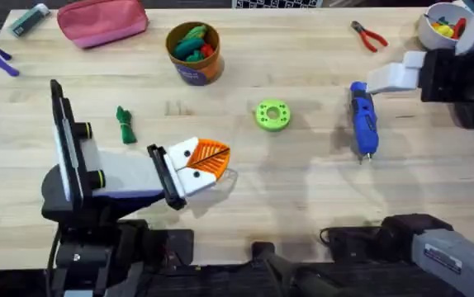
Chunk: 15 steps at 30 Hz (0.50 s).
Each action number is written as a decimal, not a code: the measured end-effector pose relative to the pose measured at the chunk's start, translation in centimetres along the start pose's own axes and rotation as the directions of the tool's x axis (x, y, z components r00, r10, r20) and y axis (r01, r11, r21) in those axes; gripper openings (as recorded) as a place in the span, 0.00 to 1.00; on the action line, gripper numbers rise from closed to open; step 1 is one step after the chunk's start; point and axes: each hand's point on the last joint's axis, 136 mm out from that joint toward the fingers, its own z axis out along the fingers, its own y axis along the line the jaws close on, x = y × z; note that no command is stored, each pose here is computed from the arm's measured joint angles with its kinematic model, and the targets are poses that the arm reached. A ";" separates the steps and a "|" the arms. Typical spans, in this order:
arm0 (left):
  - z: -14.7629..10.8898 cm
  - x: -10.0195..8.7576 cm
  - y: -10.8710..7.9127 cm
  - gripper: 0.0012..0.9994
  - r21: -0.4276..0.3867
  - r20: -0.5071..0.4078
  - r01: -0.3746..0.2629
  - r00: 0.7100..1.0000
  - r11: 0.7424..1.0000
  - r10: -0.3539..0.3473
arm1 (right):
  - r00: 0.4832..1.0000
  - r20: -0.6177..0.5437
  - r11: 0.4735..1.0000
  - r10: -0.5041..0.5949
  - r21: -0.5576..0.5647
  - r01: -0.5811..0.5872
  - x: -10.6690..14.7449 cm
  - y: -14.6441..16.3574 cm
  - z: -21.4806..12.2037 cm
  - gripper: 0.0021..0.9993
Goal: Pick up the gripper from the table and insert it into the empty holder that is missing its gripper. Then pick up a screw, insert it into the mounting hole, and use the screwdriver to tighten it. Finally, clean up the table by picking up the vegetable and placing it into the bucket.
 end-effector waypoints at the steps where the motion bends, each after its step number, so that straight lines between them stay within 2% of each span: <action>1: 0.0 0.0 0.0 0.01 0.000 0.000 0.000 1.000 1.000 0.000 | 1.000 0.000 1.000 0.000 0.000 0.000 0.0 0.0 0.0 0.99; 15: 0.0 0.0 0.0 0.01 0.000 0.000 0.000 1.000 1.000 0.000 | 1.000 -0.007 1.000 0.016 0.001 -0.016 -0.1 0.0 0.3 0.99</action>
